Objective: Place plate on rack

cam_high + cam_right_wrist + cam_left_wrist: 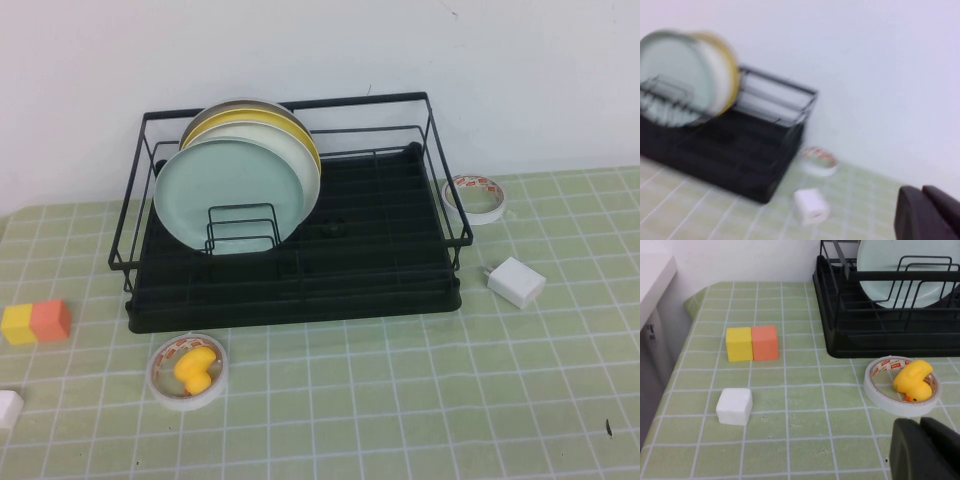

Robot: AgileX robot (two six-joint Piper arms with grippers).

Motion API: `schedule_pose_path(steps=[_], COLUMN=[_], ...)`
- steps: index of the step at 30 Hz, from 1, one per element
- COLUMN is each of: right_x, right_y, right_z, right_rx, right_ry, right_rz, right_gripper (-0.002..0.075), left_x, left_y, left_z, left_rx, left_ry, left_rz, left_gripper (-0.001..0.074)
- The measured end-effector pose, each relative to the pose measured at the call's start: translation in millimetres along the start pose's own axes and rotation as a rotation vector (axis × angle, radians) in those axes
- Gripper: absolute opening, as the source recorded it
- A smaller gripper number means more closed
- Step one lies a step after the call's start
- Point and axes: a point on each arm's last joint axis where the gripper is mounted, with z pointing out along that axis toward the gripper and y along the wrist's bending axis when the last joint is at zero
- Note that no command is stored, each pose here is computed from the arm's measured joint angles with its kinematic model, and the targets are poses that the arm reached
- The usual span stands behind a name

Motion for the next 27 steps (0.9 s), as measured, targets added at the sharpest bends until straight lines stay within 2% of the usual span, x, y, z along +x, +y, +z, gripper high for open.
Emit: schedule_pose_path(steps=[4,9,13,18,27], right_x=[5,26,55,72,73], right_y=[-11,-19,-15,-10,-11], right_z=[2,5,10,9,8], right_rx=[0.141,0.289,0.305,0.279,0.287], right_ry=[-0.031,0.05,0.137,0.282,0.315], right_rz=[0.063,0.139,0.207,0.236,0.215], right_gripper=[-0.0002,-0.0002,-0.0002,-0.0002,-0.0002], left_x=[0,0,0,0,0], left_y=[0,0,0,0,0], left_z=[0,0,0,0,0], left_rx=[0.0,0.0,0.0,0.001,0.001], left_ry=[0.0,0.0,0.0,0.0,0.0], left_rz=[0.0,0.0,0.0,-0.002,-0.002], left_gripper=[-0.0001,-0.0001,-0.0001,-0.0001,-0.0001])
